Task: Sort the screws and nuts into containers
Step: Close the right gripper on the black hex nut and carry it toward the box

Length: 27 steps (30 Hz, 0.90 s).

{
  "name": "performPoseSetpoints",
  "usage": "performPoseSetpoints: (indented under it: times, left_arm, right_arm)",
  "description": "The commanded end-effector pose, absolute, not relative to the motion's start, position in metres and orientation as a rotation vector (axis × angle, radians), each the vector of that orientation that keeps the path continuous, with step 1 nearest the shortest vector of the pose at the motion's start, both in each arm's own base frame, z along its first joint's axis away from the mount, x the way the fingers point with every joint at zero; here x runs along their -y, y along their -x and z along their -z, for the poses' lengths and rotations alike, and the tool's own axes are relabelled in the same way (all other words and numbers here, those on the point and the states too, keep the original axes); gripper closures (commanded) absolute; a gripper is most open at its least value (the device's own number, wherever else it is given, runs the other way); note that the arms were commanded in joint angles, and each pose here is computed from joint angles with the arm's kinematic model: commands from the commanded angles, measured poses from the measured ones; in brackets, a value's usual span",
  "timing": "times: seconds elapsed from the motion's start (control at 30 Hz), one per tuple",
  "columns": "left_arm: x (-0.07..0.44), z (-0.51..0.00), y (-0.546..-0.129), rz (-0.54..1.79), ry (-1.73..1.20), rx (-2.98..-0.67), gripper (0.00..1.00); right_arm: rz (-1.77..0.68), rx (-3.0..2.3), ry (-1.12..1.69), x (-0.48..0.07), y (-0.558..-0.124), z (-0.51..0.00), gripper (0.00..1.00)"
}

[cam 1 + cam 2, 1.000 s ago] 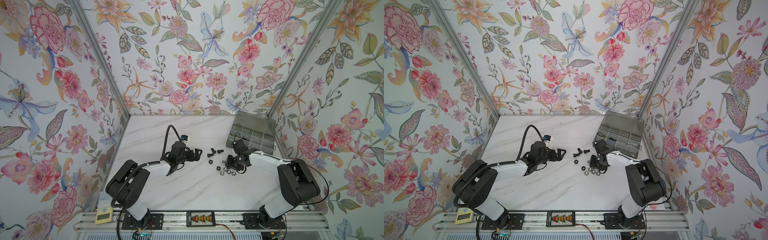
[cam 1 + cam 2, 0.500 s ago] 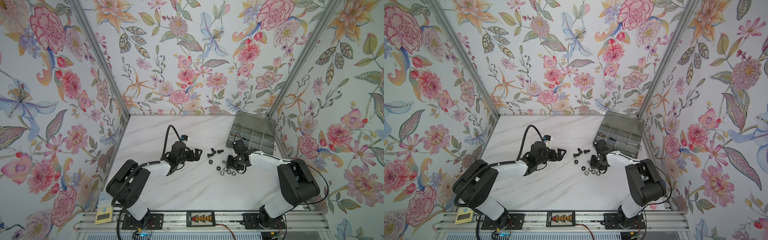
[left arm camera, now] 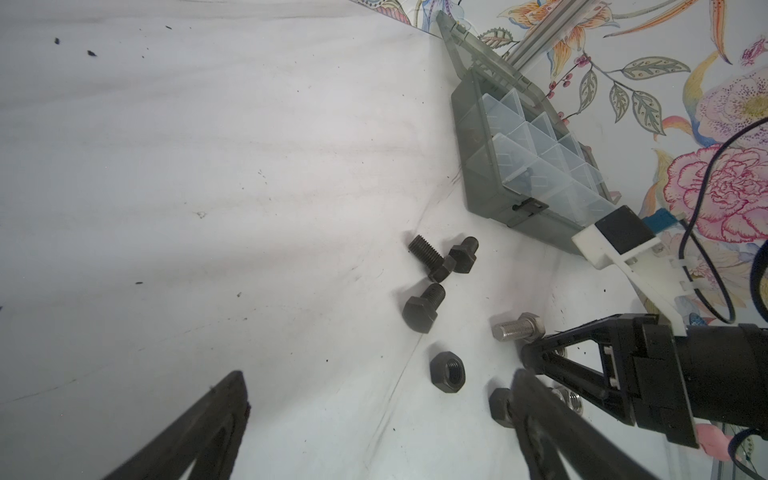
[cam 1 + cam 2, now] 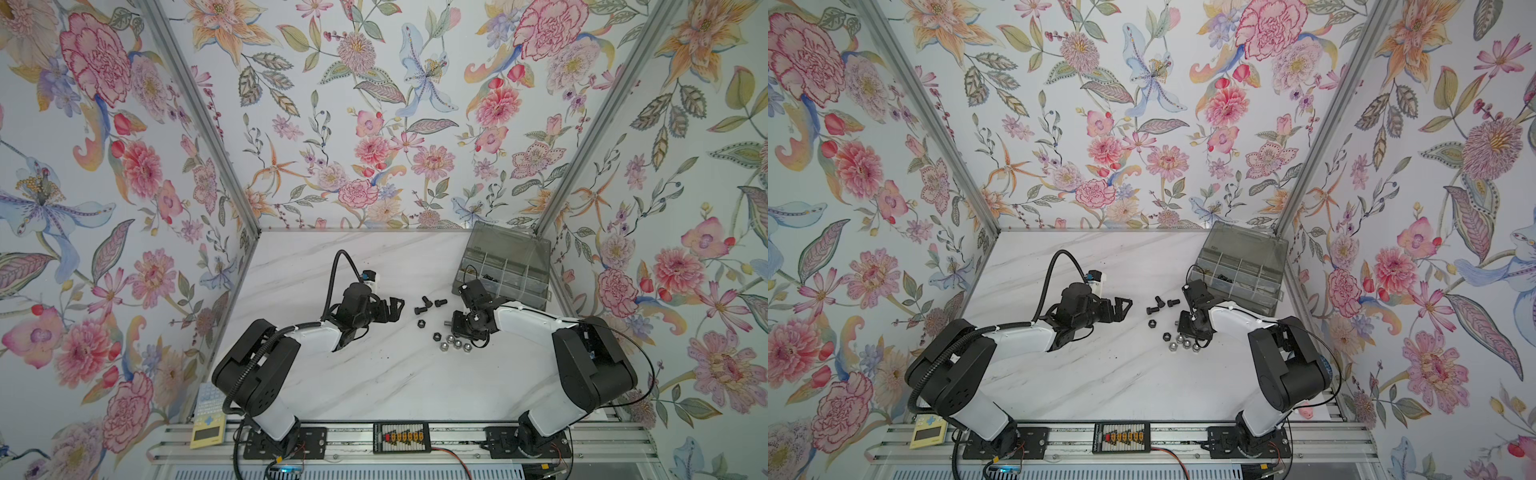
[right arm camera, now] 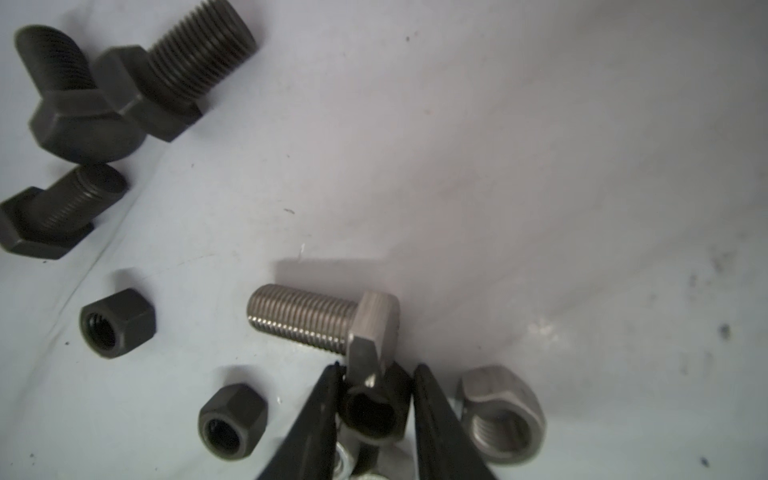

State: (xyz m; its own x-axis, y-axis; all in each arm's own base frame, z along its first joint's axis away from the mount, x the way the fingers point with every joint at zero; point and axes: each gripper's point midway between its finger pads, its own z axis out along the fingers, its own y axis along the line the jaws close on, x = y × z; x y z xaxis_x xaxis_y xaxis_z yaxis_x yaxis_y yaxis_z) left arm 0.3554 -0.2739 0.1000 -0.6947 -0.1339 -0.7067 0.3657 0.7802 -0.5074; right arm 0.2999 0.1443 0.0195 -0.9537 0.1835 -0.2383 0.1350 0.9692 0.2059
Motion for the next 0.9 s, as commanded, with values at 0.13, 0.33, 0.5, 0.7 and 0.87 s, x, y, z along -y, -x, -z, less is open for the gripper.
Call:
performPoseSetpoints:
  times: [0.13,0.33,0.5,0.7,0.87]
  left_arm:
    - [0.280,-0.107,-0.359,0.858,-0.190,-2.165,0.01]
    - [0.279,-0.107,-0.358,0.858,-0.190,-2.165,0.01]
    - [0.278,-0.108,-0.358,0.856,-0.185,-2.162,0.01]
    - [0.278,-0.109,-0.358,0.861,-0.186,-2.158,0.01]
    - [0.278,-0.109,-0.357,0.869,-0.179,-2.154,0.01]
  right_arm:
    - [-0.055,-2.994,-0.191,-0.126,-0.272,0.009,0.73]
    - [-0.072,-2.984,-0.182,-0.129,-0.273,0.005,0.88]
    - [-0.175,-2.942,-0.140,-0.138,-0.282,-0.014,0.93]
    - [-0.334,-2.830,-0.085,-0.139,-0.311,-0.063,0.94]
    - [-0.357,-2.737,-0.161,-0.105,-0.345,-0.099,0.94]
